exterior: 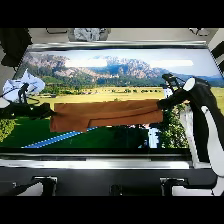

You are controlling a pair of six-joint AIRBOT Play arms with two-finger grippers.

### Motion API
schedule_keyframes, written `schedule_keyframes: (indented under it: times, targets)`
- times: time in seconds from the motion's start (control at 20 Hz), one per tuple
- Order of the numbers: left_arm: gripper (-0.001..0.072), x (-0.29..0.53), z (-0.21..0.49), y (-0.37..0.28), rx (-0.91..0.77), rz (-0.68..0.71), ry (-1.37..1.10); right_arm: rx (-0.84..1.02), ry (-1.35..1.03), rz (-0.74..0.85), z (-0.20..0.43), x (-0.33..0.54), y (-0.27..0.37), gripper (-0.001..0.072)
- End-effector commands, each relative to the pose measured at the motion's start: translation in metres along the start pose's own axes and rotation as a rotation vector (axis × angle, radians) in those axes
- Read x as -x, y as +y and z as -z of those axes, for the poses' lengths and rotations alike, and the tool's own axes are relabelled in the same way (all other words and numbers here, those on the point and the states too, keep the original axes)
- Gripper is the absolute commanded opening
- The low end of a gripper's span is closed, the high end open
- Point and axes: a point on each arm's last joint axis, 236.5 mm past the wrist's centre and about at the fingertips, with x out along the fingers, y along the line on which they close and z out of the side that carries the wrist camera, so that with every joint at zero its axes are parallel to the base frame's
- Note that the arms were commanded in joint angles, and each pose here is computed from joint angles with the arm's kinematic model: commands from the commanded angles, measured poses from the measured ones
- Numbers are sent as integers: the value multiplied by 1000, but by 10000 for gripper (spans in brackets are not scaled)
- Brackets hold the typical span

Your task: Fold the shirts.

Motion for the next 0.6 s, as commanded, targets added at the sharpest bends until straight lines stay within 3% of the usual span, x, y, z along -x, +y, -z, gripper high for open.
schedule_keyframes:
  times: [0.0,0.45,0.55]
  targets:
    - [20,-18,-33,7,5,-3,5,-32,-7,23,-17,-20,-9,41]
    - [33,-68,-27,28,60,-4,122,-76,93,-26,4,-46,-4,44]
    - [187,-67,-32,24,64,11,105,-85,128,-51,11,-49,2,46]
